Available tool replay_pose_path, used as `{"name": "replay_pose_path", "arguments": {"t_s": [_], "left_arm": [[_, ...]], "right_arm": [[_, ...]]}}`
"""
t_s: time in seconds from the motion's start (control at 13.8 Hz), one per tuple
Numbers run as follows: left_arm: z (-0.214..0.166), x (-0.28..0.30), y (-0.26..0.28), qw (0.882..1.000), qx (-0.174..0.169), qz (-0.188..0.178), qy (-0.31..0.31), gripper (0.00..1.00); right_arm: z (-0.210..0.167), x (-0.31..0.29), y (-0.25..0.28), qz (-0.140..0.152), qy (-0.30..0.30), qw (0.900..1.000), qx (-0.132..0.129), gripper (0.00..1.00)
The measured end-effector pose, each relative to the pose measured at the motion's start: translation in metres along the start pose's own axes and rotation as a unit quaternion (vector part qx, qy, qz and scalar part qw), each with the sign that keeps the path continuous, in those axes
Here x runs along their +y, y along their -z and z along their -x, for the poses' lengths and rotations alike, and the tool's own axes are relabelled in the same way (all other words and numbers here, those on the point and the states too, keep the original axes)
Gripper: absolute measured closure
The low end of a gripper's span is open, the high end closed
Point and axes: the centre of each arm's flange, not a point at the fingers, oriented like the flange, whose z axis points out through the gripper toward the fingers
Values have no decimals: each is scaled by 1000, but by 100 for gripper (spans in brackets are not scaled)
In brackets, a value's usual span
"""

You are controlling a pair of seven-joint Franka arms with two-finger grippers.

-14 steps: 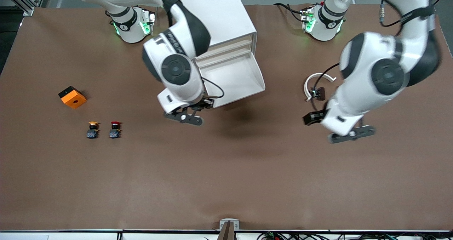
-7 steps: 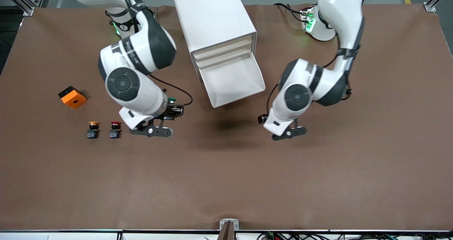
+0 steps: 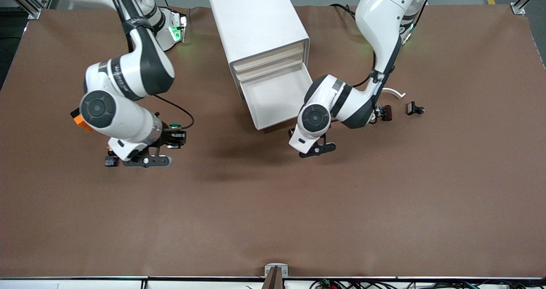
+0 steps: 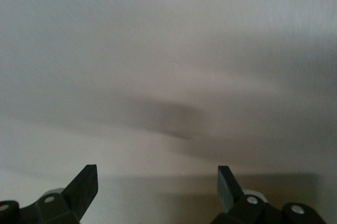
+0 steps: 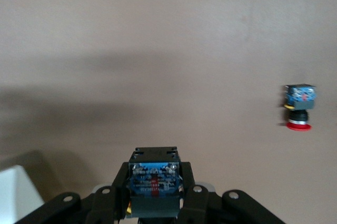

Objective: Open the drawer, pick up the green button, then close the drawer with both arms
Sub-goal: 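Carry the button with the right gripper while the left gripper shuts the drawer, then place the button with the right gripper while the left gripper withdraws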

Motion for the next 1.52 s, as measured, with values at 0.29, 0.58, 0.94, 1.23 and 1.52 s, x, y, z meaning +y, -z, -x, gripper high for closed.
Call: {"name": "replay_pose_path", "arguments": {"t_s": [0.29, 0.58, 0.94, 1.23, 1.52], "left_arm": [[33, 25, -25, 999, -36, 2, 3, 0], [68, 42, -34, 996, -87, 0, 0, 0], [112, 56, -50, 991, -131, -31, -29, 0], [133, 63, -67, 984, -173, -31, -28, 0], [146, 69, -74, 983, -180, -37, -21, 0]], "right_arm": [[19, 35, -23, 4, 3, 1000, 16, 59], [21, 51, -55, 6, -4, 999, 46, 59], [26, 81, -90, 5, 3, 997, 77, 59], [20, 105, -113, 9, 7, 997, 78, 59], [10, 113, -156, 16, 9, 998, 66, 59]]}}
